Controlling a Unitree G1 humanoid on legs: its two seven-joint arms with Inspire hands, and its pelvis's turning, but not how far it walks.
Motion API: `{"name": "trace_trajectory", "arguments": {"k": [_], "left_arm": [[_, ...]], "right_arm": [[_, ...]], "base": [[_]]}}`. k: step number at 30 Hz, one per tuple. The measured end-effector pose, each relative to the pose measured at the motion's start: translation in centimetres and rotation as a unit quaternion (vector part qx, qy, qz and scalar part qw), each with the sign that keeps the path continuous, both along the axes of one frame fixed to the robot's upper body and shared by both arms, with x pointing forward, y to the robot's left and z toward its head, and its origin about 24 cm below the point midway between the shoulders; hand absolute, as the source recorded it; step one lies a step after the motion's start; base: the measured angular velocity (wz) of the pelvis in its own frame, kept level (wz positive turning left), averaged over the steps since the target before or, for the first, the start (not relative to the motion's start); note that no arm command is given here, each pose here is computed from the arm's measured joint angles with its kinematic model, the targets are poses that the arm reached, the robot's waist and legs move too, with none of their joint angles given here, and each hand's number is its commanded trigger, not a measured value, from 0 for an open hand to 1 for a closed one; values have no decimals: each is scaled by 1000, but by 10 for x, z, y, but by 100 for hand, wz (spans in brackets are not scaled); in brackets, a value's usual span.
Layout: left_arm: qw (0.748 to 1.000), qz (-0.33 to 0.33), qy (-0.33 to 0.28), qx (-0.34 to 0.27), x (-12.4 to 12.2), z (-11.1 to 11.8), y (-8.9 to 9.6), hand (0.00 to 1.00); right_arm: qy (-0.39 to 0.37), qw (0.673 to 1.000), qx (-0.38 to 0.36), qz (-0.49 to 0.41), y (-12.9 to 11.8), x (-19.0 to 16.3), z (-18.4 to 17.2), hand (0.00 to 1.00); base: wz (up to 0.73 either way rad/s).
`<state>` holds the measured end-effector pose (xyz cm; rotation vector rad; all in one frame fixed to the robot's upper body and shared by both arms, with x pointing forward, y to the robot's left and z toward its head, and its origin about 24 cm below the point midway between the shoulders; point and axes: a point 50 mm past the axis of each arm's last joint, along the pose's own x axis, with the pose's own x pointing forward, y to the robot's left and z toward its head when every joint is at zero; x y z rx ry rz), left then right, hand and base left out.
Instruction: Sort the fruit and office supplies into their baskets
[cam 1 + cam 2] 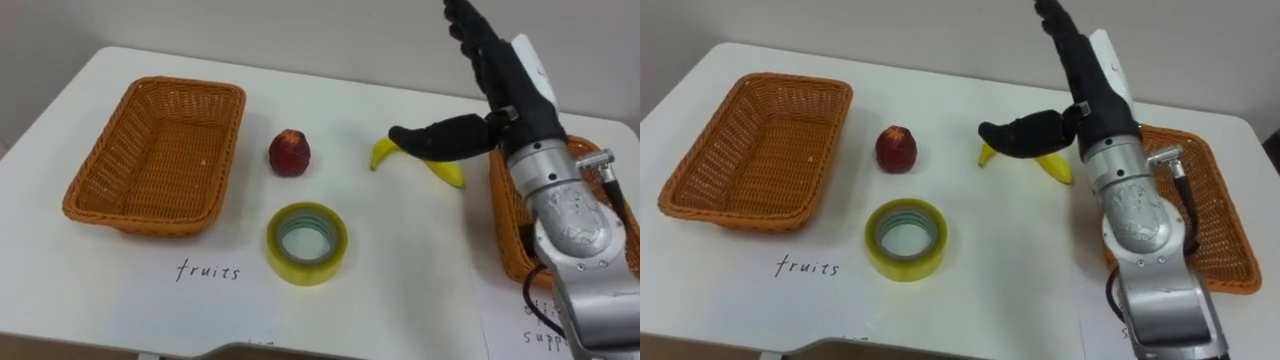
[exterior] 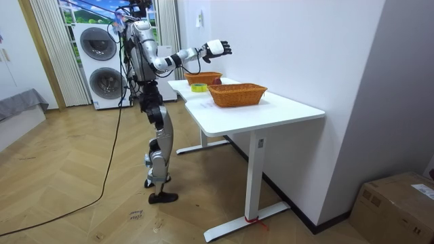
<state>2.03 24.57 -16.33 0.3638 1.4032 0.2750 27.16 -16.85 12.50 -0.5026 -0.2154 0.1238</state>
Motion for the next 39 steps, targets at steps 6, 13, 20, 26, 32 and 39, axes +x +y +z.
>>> {"name": "trace_trajectory", "arguments": {"k": [6, 13, 20, 26, 32, 39], "left_arm": [[1000, -7, -14, 8, 7, 2, 0, 0], [1000, -8, -18, 9, 9, 2, 1, 0], [1000, -7, -21, 15, 11, 3, 2, 0], [999, -13, -32, 14, 18, 4, 0, 0], [999, -14, -39, 10, 22, 4, -4, 0], [999, -13, -38, 7, 23, 4, -4, 0]], "right_arm": [[29, 999, 1, 22, 9, 1, -12, 0], [49, 998, 7, 44, 16, 1, -18, 0], [68, 996, 4, 65, 28, 0, -28, 0], [89, 993, 1, 76, 34, 0, -38, 0], [120, 991, -2, 65, 32, 2, -53, 0], [136, 989, -4, 59, 35, 3, -61, 0]], "base": [[8], [4], [1], [0], [0], [2]]}}
